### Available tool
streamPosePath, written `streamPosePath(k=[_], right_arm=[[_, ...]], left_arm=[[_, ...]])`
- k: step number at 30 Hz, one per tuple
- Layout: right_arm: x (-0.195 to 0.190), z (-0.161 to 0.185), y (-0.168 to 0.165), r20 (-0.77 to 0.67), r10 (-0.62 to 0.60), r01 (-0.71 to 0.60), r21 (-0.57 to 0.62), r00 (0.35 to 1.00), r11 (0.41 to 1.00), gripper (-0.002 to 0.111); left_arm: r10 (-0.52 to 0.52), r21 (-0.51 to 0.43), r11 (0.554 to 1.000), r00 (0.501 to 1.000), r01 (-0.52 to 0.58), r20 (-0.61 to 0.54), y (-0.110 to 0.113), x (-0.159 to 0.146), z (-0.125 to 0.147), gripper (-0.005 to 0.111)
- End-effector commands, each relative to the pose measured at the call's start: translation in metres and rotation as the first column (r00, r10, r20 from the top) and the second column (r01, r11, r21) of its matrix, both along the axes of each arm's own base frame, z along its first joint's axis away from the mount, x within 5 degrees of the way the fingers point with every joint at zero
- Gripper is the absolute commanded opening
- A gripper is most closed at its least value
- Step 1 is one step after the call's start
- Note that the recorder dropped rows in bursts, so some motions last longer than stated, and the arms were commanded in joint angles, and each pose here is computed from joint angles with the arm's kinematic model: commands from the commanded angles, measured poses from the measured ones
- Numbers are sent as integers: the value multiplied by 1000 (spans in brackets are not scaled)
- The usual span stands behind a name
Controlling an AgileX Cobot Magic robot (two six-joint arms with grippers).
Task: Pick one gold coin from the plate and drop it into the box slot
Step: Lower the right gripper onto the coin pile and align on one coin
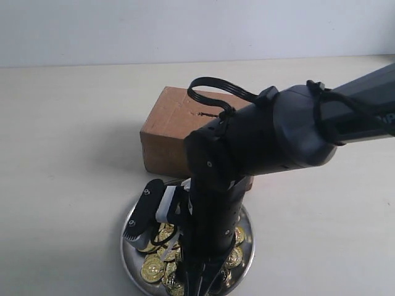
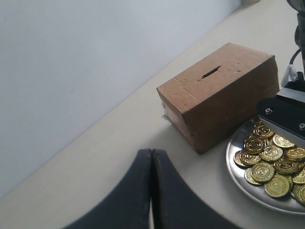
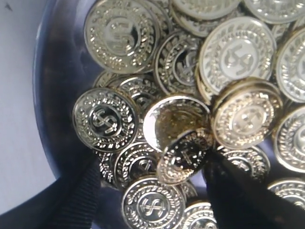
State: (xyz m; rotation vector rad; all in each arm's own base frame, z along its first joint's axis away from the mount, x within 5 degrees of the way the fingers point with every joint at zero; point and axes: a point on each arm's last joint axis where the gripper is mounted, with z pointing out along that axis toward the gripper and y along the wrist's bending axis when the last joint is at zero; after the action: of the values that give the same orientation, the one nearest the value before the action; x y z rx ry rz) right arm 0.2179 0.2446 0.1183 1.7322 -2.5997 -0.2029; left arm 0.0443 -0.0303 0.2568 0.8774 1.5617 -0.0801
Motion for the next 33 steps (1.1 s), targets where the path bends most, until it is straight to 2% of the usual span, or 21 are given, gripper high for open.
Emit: streamPosePath(k=[1,26,33], right_arm=[[6,7,7,28,4,-5,22,1000,1000,62],[8,10,9,31,-1,0,27,1000,1000,59],[8,10,8,25,-34,33,17,999,999,59]], left_arm=[[-4,-10,1000,1000,4,8,0,0,-1,0],[-4,-10,1000,1000,4,8,0,0,-1,0],[-4,-10,1000,1000,4,8,0,0,-1,0]])
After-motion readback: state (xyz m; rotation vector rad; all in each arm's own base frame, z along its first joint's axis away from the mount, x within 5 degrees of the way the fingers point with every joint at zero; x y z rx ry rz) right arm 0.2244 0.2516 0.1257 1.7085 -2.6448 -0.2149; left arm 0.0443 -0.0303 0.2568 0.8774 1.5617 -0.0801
